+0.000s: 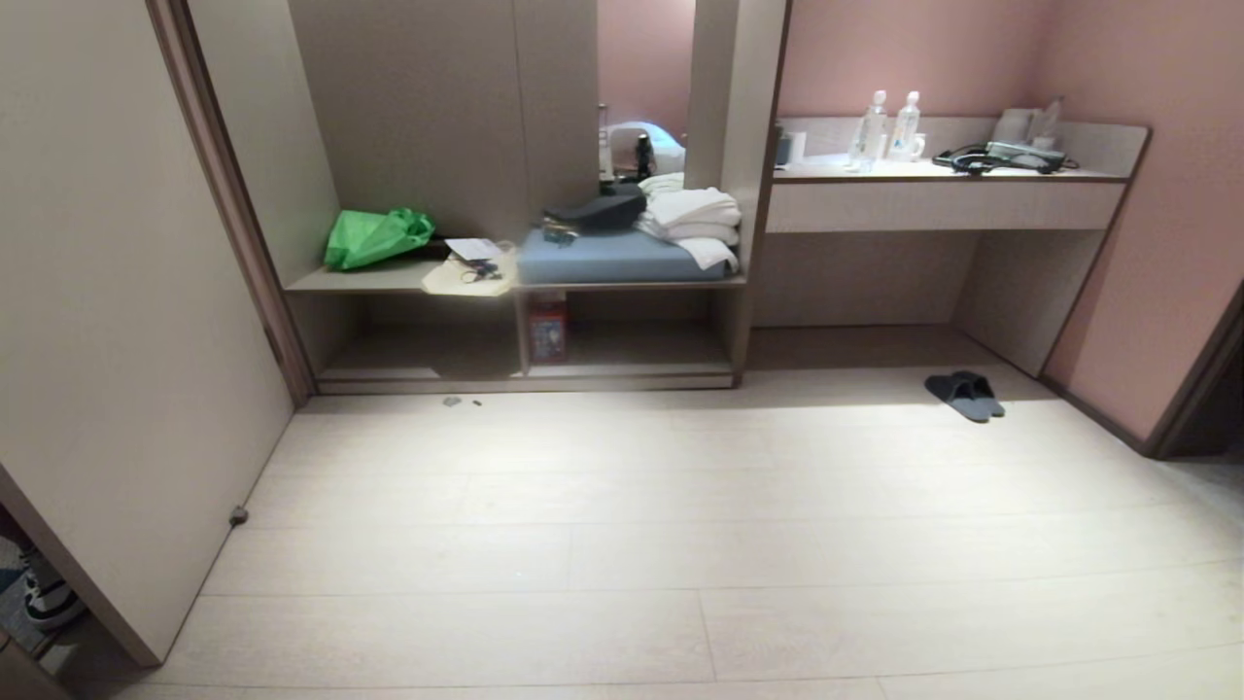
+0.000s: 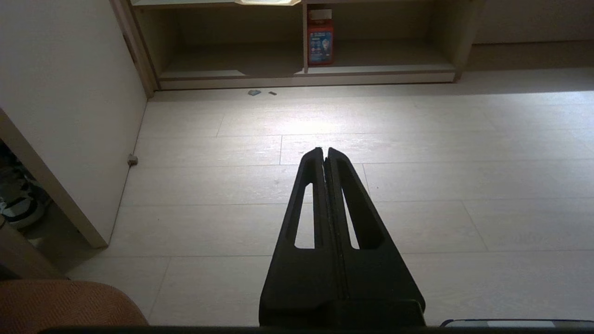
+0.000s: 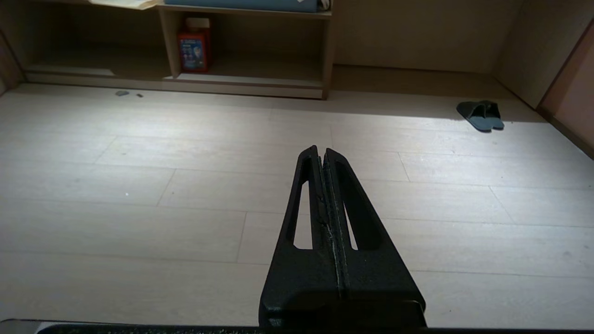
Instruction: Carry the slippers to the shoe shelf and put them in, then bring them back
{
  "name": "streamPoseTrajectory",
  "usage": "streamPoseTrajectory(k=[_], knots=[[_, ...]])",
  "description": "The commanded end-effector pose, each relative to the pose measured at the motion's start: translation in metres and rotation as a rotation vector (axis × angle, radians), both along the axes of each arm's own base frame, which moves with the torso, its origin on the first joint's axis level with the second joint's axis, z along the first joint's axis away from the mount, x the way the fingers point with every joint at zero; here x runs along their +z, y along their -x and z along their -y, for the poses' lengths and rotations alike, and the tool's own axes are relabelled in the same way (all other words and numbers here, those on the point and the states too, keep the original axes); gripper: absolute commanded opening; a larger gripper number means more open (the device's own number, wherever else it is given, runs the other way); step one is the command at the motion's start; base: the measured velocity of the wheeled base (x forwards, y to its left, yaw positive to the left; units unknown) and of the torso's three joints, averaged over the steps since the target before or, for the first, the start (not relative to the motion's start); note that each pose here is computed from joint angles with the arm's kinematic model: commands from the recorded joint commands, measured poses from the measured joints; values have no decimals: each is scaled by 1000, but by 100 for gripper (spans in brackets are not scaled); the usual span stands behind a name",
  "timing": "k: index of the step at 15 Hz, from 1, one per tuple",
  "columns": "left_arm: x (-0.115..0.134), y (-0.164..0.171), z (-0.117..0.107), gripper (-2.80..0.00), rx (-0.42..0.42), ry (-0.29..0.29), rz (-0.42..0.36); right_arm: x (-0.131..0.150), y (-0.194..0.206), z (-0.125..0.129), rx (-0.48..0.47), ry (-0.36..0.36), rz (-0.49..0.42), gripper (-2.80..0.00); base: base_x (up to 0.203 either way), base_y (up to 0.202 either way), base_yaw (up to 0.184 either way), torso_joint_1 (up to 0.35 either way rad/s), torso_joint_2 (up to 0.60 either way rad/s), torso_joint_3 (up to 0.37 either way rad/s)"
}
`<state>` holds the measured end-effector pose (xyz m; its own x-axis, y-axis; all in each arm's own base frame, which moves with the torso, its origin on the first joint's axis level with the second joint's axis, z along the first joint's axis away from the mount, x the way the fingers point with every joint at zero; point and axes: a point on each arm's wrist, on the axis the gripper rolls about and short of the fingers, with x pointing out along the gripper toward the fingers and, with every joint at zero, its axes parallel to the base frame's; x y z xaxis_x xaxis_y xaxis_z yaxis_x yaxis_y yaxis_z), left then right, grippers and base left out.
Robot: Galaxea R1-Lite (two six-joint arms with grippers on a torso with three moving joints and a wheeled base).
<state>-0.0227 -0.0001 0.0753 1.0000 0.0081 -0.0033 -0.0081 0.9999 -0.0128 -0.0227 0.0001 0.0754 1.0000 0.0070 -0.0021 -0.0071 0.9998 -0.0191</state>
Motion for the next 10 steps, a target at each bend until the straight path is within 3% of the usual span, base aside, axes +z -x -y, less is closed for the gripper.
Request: streamPoseTrajectory(k=[1, 10], knots=[[0, 0, 0, -280, 1, 0, 0, 0, 0, 0, 2, 1, -1, -280, 0, 0, 0, 0, 0, 0], [0, 0, 0, -280, 1, 1, 0, 0, 0, 0, 1, 1, -1, -280, 0, 0, 0, 0, 0, 0]])
